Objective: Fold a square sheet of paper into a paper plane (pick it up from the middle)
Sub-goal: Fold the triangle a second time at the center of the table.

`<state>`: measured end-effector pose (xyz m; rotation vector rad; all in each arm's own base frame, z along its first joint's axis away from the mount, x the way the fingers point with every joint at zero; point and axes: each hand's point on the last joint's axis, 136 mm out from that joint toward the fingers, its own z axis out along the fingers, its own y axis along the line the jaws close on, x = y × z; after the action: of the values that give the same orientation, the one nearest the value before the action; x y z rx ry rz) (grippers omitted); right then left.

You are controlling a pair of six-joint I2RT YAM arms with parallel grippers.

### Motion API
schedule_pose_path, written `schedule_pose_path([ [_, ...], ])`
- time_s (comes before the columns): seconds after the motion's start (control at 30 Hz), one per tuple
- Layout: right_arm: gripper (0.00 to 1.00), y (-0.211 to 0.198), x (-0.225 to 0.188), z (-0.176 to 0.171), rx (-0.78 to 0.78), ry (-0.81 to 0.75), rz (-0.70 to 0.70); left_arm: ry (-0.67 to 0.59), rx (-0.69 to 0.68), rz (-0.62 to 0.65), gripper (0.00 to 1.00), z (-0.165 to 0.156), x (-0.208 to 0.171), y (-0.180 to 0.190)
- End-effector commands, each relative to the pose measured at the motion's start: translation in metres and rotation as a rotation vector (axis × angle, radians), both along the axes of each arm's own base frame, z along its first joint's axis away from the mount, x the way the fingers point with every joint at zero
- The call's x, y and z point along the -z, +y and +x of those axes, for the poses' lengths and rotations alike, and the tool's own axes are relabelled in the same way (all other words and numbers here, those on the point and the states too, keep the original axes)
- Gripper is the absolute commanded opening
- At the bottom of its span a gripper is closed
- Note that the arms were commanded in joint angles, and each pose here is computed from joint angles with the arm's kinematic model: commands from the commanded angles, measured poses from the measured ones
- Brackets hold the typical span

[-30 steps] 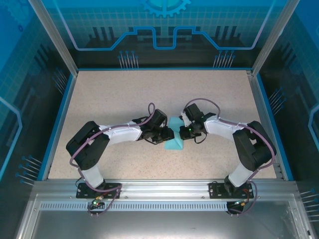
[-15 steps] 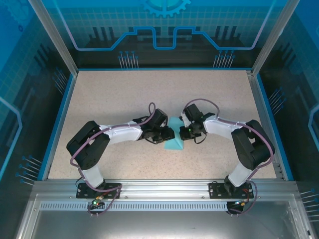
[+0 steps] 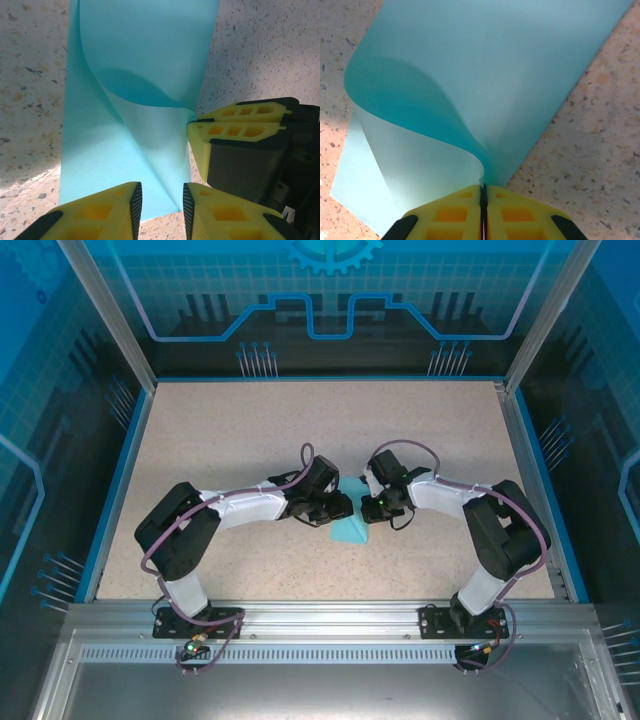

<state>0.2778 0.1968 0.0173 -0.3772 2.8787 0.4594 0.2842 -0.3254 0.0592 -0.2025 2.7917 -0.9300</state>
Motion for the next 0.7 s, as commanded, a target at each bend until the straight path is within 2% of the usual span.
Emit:
schedule_pose_path([
  [0.0,0.09,-0.007,0.004,-0.005,0.012,0.021,-0.01,0.009,0.017,0.02,0.28,-0.002,0.003,-0.003],
  [0.2,0.09,-0.009,0.006,-0.005,0.021,0.021,-0.023,0.017,-0.001,0.016,0.21,0.001,0.005,-0.004],
  [0.3,0.08,-0.008,0.005,-0.003,0.023,0.015,-0.02,0.015,-0.009,0.001,0.14,0.002,0.004,-0.007],
  [0.67,0.08,-0.008,0.008,-0.003,0.02,0.02,-0.018,0.028,-0.044,-0.106,0.05,0.014,0.002,-0.021],
])
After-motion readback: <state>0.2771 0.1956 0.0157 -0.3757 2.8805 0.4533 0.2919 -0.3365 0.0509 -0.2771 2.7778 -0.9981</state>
